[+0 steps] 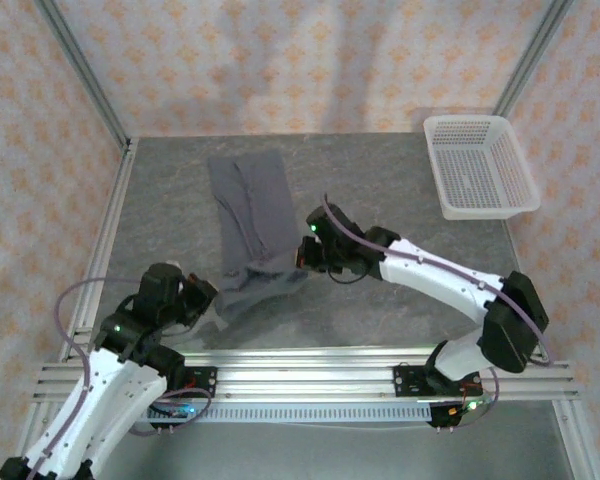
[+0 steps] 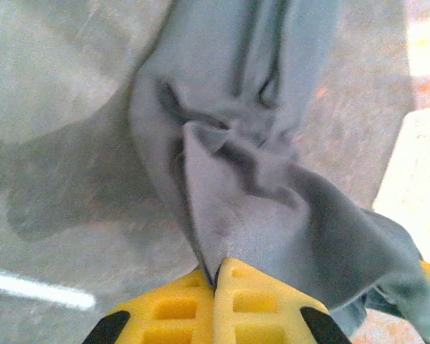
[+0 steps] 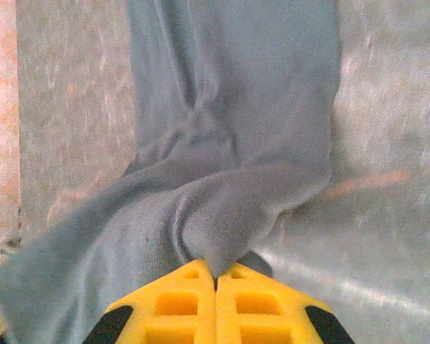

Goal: Fold the inside-out t-shirt

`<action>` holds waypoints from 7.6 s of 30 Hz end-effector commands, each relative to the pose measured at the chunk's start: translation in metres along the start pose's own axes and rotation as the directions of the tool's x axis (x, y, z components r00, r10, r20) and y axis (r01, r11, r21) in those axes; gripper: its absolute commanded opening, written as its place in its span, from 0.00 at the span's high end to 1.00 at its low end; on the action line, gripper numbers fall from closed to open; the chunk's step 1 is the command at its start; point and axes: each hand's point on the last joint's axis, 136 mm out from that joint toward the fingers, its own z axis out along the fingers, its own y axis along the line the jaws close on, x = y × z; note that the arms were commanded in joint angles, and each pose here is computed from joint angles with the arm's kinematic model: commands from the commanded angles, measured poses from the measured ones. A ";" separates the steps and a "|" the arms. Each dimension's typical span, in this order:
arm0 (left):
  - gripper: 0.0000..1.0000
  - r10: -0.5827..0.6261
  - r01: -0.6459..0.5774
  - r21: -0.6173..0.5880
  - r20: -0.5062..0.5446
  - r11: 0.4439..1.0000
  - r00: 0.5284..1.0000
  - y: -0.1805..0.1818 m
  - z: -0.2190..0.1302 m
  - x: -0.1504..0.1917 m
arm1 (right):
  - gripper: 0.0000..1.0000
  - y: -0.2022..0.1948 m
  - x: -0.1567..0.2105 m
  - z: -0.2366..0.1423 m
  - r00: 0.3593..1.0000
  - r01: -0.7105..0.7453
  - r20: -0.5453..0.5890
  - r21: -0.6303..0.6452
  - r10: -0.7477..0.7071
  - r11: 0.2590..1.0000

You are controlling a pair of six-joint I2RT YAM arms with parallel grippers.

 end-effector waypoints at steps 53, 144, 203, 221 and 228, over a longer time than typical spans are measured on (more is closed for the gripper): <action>0.35 0.107 -0.105 -0.029 0.082 0.994 0.991 -0.047 0.167 -0.158 | 0.43 -0.043 -0.178 0.171 0.999 0.035 0.028 -0.117 -0.032 0.993; 0.54 0.457 -0.411 0.273 -0.130 0.870 0.880 -0.268 0.209 -0.051 | 0.70 -0.155 -0.056 -0.010 0.851 -0.403 0.393 0.066 0.347 0.913; 1.00 0.432 -0.443 0.059 -0.365 0.895 0.825 -0.164 0.278 -0.006 | 0.97 -0.163 -0.048 -0.001 0.902 -0.365 0.315 0.186 0.296 0.912; 0.80 0.477 -0.401 0.273 -0.332 0.875 0.814 -0.243 0.338 0.041 | 0.97 -0.261 -0.075 0.019 0.739 -0.652 0.427 0.254 0.522 0.715; 0.80 0.458 -0.431 0.157 -0.335 0.889 0.823 -0.184 0.327 0.037 | 0.98 -0.252 -0.075 0.071 0.792 -0.610 0.252 0.300 0.556 0.733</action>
